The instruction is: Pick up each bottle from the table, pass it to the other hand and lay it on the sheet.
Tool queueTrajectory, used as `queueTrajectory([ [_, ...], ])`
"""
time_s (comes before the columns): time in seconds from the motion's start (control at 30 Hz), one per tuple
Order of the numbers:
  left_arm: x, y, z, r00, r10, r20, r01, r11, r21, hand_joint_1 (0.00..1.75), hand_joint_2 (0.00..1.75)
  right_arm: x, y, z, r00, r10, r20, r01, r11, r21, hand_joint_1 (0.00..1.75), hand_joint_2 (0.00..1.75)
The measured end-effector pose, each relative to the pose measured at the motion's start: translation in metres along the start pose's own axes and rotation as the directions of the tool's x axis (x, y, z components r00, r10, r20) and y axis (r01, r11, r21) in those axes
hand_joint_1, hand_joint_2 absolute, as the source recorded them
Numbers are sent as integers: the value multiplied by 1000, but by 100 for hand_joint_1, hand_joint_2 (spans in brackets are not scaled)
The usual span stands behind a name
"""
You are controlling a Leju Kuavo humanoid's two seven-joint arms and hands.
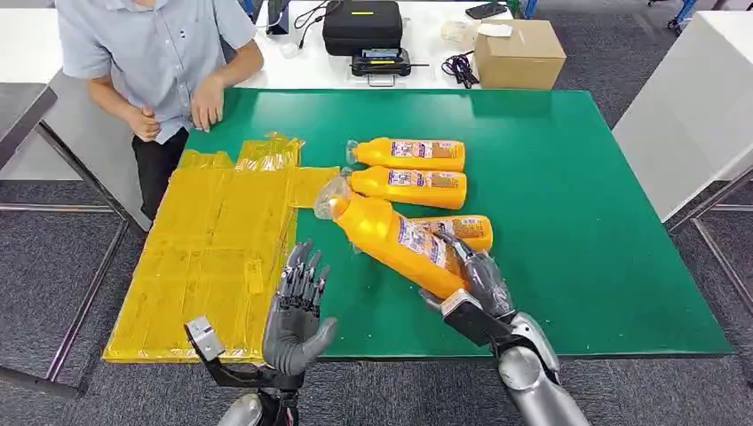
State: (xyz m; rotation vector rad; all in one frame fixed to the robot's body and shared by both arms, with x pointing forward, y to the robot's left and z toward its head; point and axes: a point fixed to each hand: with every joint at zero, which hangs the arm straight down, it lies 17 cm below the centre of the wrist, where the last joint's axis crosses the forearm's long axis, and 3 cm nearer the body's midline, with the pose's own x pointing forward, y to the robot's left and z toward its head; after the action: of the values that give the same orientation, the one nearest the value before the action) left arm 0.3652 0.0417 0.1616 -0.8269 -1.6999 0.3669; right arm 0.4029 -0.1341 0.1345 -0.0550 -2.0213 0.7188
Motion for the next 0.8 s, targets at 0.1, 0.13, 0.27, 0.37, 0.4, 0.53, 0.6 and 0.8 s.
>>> queueTrajectory([
  [0.1, -3, -1, -4, 1000, -17, -5, 17, 1000, -13, 0, 175, 12, 19, -4, 999, -35, 28, 33, 999, 38, 175, 175],
  [0.13, -3, -1, -6, 1000, -24, -5, 24, 1000, -17, 0, 175, 17, 26, -5, 998, -46, 37, 44, 998, 53, 175, 175],
  [0.27, -2, -1, -14, 999, -44, 2, 44, 999, -16, 0, 175, 32, 50, -8, 994, -89, 65, 82, 991, 107, 175, 175],
  [0.37, -2, 3, -21, 997, -75, 12, 75, 997, -1, 0, 175, 39, 65, -12, 991, -110, 80, 98, 985, 142, 175, 175],
  [0.4, -1, 3, -23, 997, -81, 15, 81, 997, 2, 0, 175, 42, 70, -13, 990, -115, 85, 101, 983, 153, 175, 175],
  [0.53, -2, 7, -31, 994, -104, 18, 103, 994, 20, 0, 175, 55, 90, -16, 983, -145, 112, 120, 973, 199, 175, 175],
  [0.6, -3, 8, -33, 994, -106, 20, 106, 994, 25, 0, 175, 59, 96, -17, 981, -155, 120, 127, 968, 215, 175, 175],
  [0.8, -1, 12, -37, 995, -98, 28, 96, 995, 38, 0, 175, 62, 105, -20, 978, -162, 129, 127, 961, 244, 175, 175],
])
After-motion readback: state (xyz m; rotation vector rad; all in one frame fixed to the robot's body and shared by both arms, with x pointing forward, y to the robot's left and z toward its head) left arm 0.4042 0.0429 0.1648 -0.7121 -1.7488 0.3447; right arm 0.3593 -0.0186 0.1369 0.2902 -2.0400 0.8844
